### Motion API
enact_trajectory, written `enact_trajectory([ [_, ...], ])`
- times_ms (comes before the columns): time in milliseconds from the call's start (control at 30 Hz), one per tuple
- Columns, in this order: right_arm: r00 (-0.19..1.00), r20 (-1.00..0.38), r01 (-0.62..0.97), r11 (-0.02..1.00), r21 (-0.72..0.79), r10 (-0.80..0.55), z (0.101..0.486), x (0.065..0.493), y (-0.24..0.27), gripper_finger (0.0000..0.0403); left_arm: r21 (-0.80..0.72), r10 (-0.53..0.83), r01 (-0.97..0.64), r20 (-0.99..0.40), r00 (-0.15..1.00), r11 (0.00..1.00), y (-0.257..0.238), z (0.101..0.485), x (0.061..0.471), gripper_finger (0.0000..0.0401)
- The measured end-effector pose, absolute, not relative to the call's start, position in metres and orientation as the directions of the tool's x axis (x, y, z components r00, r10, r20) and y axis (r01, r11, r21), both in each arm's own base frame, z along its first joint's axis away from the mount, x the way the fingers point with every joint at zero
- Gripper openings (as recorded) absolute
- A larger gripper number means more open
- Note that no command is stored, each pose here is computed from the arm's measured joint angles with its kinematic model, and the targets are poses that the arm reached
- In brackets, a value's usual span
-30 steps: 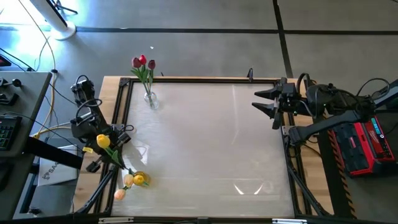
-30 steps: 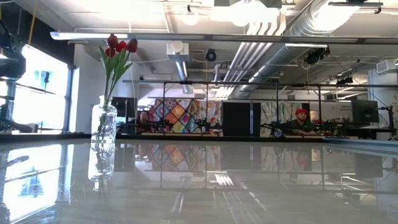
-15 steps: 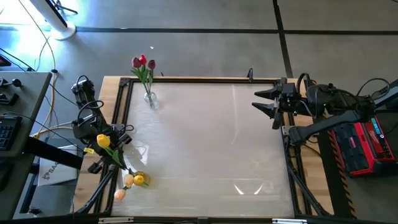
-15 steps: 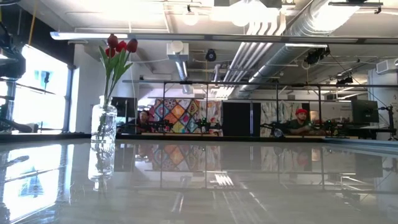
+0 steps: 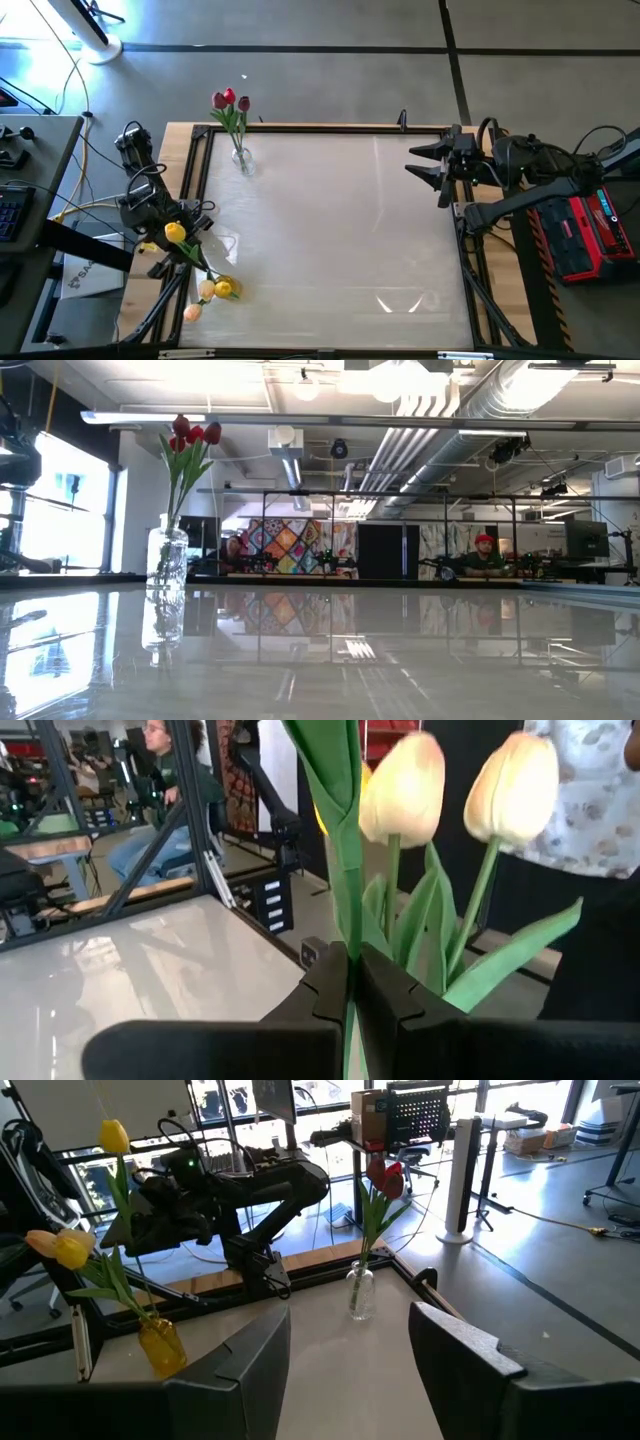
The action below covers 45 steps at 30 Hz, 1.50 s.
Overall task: Sort flowers into vase by color
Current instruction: Put the yellow flower into the yellow vase
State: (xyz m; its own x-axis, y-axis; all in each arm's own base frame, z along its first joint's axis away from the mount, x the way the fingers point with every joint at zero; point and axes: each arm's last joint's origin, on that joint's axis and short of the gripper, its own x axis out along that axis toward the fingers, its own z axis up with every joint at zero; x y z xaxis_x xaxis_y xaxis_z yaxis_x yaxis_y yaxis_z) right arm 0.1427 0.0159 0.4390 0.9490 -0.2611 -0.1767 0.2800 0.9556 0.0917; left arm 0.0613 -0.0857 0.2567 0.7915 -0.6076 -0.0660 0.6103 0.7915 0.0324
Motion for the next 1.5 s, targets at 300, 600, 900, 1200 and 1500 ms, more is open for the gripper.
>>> enact_trajectory([
  [300, 0.949, -0.177, 0.28, 0.956, 0.092, -0.261, 0.439, 0.143, 0.016, 0.0195, 0.038, -0.601, 0.611, -0.14, 0.787, 0.791, -0.085, 0.249, 0.061, 0.0],
  [600, 0.949, -0.177, 0.28, 0.956, 0.092, -0.261, 0.439, 0.143, 0.016, 0.0195, -0.021, -0.608, 0.609, -0.109, 0.787, 0.793, -0.085, 0.252, 0.061, 0.0],
  [900, 0.949, -0.177, 0.28, 0.956, 0.092, -0.261, 0.439, 0.143, 0.016, 0.0195, -0.04, -0.615, 0.616, -0.135, 0.777, 0.787, -0.084, 0.254, 0.06, 0.0],
  [1200, 0.949, -0.176, 0.28, 0.956, 0.092, -0.261, 0.439, 0.143, 0.016, 0.0195, -0.118, -0.647, 0.636, -0.144, 0.749, 0.763, -0.083, 0.273, 0.058, 0.0],
  [1500, 0.949, -0.176, 0.28, 0.956, 0.092, -0.261, 0.439, 0.143, 0.016, 0.0195, -0.239, -0.663, 0.626, -0.131, 0.737, 0.742, -0.082, 0.277, 0.057, 0.0],
])
